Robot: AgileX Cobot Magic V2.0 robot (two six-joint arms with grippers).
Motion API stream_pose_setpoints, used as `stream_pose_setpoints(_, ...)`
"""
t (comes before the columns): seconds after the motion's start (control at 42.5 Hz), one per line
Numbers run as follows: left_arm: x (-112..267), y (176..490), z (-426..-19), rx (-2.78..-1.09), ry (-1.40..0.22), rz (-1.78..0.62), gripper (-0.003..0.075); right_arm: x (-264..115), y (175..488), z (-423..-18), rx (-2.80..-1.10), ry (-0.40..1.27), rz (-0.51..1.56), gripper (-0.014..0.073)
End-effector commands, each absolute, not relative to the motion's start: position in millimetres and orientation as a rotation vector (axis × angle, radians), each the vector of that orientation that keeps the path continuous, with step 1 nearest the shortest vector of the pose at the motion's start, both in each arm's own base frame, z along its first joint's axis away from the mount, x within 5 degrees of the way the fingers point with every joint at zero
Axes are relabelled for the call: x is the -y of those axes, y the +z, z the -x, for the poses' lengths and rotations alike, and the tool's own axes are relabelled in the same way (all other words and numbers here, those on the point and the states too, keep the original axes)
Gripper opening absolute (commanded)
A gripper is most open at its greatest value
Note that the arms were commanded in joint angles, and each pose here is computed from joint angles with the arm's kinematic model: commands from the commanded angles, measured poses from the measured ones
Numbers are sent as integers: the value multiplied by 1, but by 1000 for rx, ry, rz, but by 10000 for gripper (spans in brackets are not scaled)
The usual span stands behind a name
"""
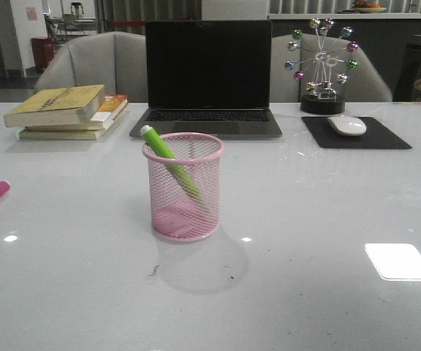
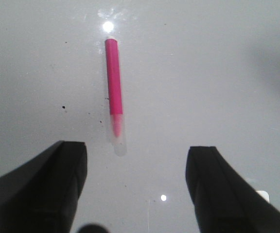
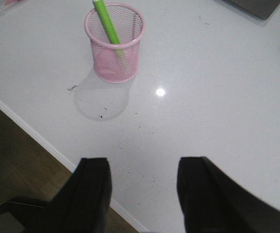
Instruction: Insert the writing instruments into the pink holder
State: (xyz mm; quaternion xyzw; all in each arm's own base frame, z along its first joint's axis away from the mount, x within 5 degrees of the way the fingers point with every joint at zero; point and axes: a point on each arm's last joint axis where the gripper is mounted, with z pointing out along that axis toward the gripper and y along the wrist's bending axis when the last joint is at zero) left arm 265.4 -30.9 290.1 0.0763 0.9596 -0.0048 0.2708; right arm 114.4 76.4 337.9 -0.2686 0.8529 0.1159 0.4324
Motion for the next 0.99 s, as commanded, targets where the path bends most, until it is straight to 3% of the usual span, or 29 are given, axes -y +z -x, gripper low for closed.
stream_pose_setpoints(0.0,26,294,-297,-2527,-9,-151,498,-77,352,-116,-2035,298,644,436)
stream_pose_setpoints(0.447,22,236,-381,-2655,-4,-111,498,-77,352,-117,-2034,299,643,436)
stream_pose_setpoints(0.965,24,197,-420,-2711,-11,-107,479,-77,352,-117,-2034,299,643,436)
